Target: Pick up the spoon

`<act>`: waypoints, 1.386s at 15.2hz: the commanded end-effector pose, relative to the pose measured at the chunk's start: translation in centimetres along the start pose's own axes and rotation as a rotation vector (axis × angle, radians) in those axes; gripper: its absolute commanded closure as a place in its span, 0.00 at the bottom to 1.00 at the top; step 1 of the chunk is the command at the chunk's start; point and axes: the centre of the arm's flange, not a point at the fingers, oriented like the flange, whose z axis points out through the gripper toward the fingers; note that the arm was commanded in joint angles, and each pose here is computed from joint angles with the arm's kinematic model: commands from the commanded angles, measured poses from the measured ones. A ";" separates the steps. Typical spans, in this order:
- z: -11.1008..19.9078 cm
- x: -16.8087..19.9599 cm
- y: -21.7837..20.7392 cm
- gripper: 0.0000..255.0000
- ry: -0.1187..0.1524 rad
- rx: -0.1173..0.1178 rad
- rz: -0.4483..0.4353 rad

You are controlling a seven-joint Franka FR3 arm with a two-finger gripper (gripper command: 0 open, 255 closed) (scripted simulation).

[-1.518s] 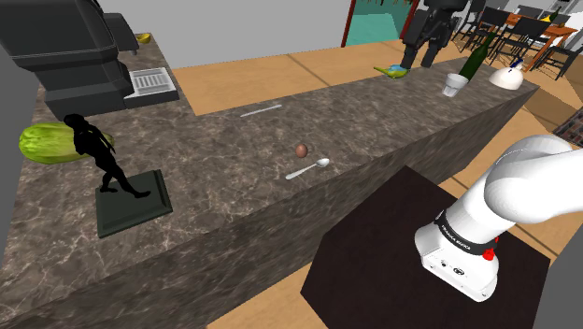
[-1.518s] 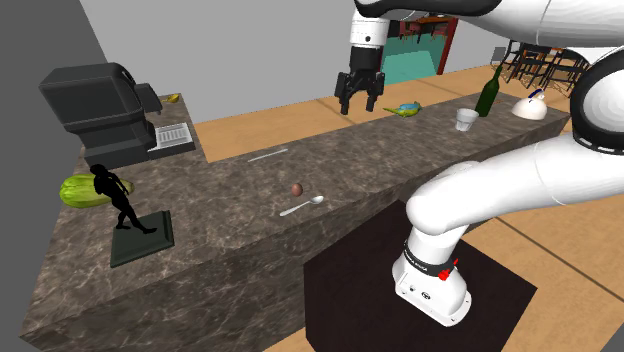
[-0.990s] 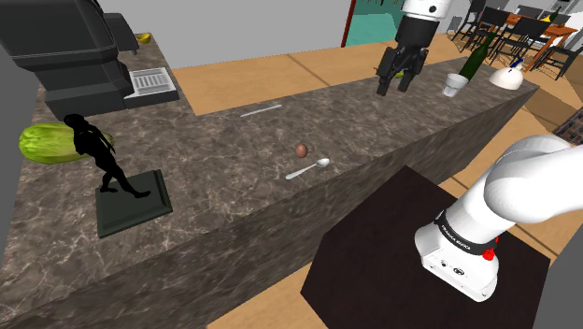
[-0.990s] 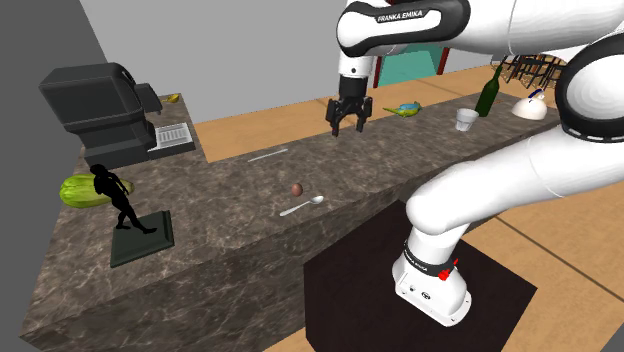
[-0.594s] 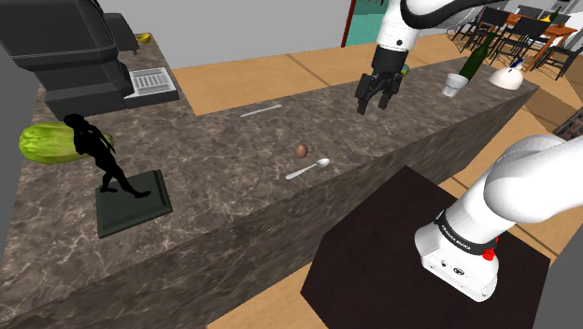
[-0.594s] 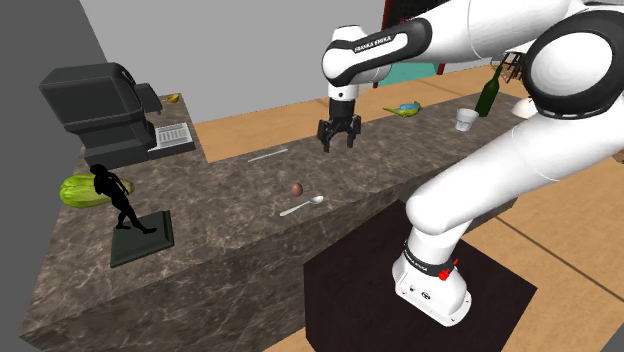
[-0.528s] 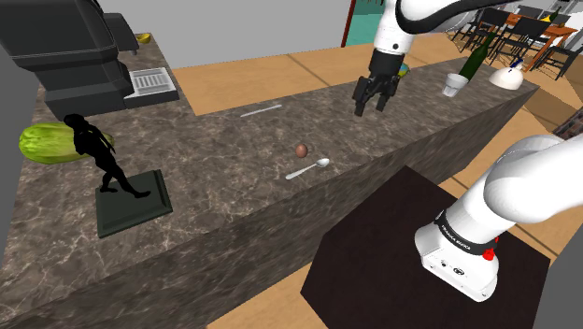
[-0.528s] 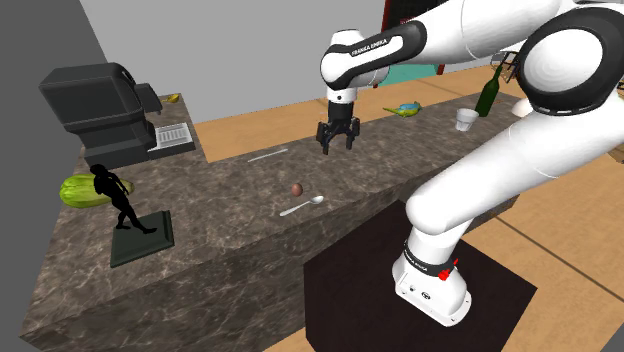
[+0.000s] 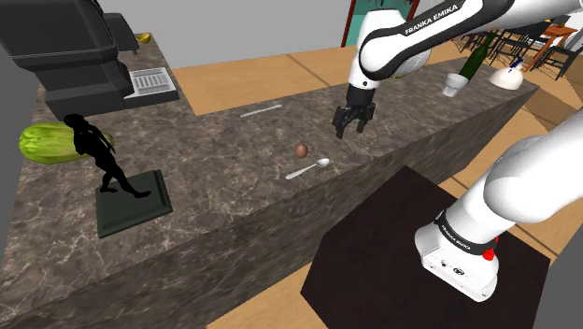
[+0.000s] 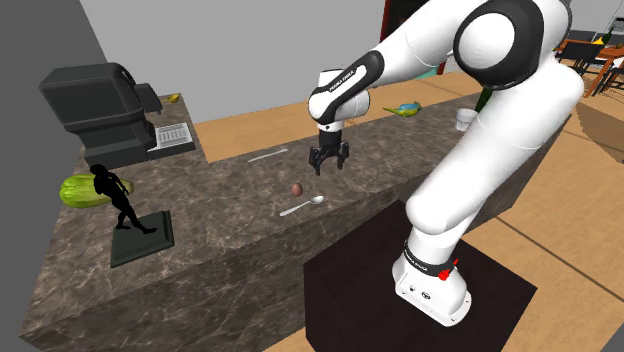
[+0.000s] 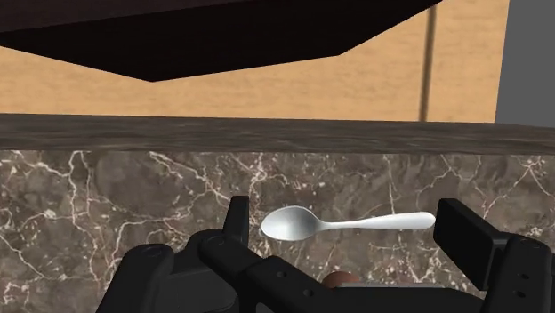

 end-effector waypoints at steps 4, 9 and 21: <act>5.4 3.4 0.0 0.00 -0.007 -0.012 0.019; 11.3 6.5 0.3 0.00 -0.016 -0.024 0.037; 18.6 8.8 0.8 0.00 -0.021 -0.031 0.048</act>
